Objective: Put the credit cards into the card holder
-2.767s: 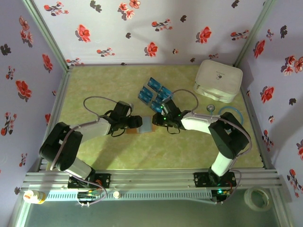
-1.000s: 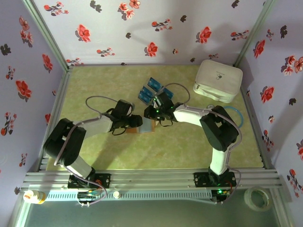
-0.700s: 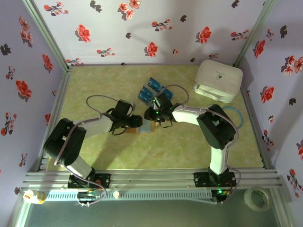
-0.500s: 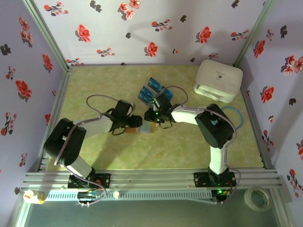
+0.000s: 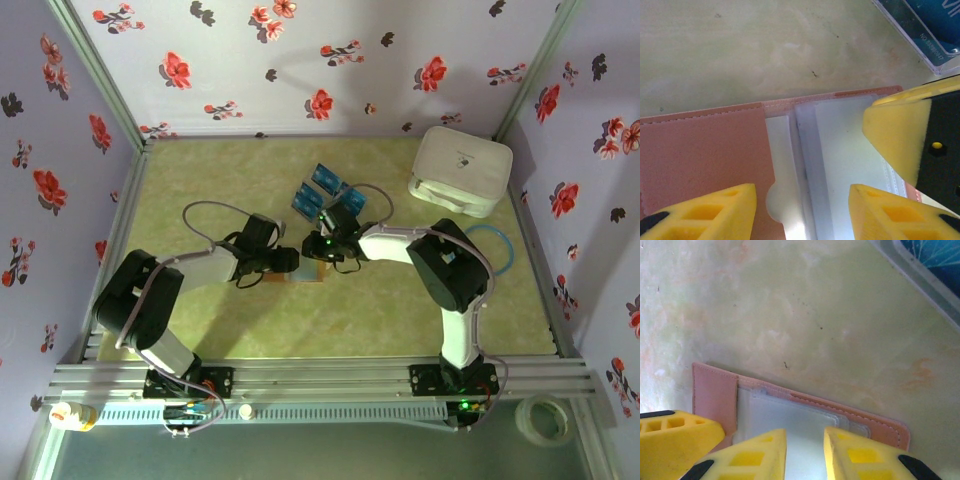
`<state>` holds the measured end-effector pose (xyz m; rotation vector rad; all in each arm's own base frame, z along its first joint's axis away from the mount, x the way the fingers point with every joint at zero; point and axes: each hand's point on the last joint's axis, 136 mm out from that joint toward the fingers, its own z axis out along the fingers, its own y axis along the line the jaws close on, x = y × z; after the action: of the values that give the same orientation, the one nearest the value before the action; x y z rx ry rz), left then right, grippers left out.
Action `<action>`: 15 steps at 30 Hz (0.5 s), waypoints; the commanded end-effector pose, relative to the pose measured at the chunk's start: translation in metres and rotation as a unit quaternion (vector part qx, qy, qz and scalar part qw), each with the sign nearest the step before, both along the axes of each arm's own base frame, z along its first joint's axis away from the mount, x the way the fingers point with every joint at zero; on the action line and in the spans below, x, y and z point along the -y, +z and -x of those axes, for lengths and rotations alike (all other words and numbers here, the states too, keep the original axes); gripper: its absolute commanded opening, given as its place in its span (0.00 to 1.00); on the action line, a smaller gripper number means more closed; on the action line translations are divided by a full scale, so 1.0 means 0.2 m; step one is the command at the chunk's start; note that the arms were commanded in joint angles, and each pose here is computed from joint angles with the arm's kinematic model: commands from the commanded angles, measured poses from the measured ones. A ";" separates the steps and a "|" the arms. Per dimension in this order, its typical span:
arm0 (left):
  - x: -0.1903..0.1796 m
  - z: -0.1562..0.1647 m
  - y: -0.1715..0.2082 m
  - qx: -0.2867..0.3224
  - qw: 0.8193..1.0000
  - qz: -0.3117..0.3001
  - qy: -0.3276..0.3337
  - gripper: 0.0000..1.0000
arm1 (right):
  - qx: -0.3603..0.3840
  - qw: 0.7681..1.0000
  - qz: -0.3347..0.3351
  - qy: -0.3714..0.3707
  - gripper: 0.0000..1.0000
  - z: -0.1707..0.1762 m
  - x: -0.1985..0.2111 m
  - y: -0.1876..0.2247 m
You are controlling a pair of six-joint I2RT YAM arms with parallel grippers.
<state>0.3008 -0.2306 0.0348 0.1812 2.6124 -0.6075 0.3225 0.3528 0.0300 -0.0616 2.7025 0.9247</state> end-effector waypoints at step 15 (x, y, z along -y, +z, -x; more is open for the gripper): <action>-0.07 0.04 -0.13 0.004 0.998 -0.067 -0.023 0.53 | -0.018 0.999 -0.030 -0.013 0.26 -0.01 -0.09 -0.02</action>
<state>0.3031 -0.2279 0.0298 0.2515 2.5922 -0.5338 0.3275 0.3624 0.0305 -0.0145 2.6831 0.9763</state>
